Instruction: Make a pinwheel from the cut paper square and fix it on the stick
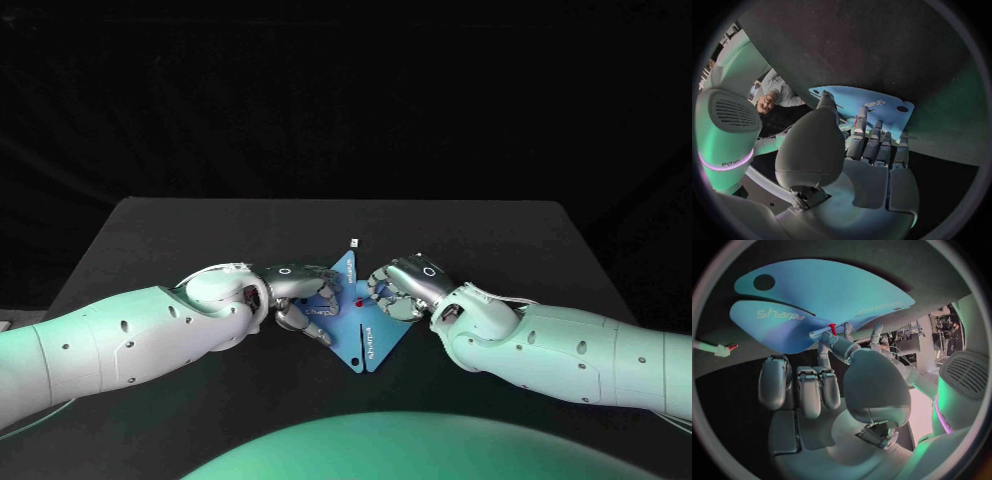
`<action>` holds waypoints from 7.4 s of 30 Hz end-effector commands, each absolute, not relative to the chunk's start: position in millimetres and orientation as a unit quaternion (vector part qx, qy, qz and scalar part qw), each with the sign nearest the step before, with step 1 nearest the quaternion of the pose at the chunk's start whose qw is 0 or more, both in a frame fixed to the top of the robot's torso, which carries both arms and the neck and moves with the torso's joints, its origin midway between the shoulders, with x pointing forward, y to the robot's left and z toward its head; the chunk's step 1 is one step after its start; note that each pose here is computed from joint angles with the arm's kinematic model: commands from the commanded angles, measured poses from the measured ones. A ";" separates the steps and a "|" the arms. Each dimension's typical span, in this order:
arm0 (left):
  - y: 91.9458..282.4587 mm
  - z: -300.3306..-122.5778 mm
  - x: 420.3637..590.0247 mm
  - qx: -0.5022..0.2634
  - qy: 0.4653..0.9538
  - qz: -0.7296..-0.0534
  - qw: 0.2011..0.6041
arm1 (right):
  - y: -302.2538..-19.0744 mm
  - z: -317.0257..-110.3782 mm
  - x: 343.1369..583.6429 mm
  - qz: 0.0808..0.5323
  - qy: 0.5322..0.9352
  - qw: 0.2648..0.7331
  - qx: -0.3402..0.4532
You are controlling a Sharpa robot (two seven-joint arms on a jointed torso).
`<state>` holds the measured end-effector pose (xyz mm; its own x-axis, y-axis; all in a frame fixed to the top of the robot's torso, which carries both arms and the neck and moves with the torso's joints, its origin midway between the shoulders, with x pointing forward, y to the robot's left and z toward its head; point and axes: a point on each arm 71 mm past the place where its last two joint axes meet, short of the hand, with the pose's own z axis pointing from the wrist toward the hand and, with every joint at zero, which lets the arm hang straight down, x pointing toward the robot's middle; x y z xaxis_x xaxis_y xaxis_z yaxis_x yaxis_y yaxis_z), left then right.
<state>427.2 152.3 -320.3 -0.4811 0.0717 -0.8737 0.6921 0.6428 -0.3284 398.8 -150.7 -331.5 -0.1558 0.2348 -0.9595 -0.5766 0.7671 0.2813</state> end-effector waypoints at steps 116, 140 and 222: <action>120.1 -304.1 428.0 0.230 0.774 -0.425 0.409 | -159.2 -343.9 403.1 0.307 0.720 0.609 -0.126; 123.2 -307.7 430.1 0.223 0.787 -0.417 0.397 | -159.3 -343.8 402.9 0.307 0.721 0.609 -0.126; 124.4 -319.5 434.1 0.217 0.823 -0.388 0.355 | -158.2 -343.8 406.1 0.297 0.773 0.554 -0.085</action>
<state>436.1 124.7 -316.4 -0.6361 0.0614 -0.7692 0.6404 0.5981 -0.4819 407.4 -158.5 -339.1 -0.3233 0.2279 -0.9185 -0.4740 0.8010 0.3656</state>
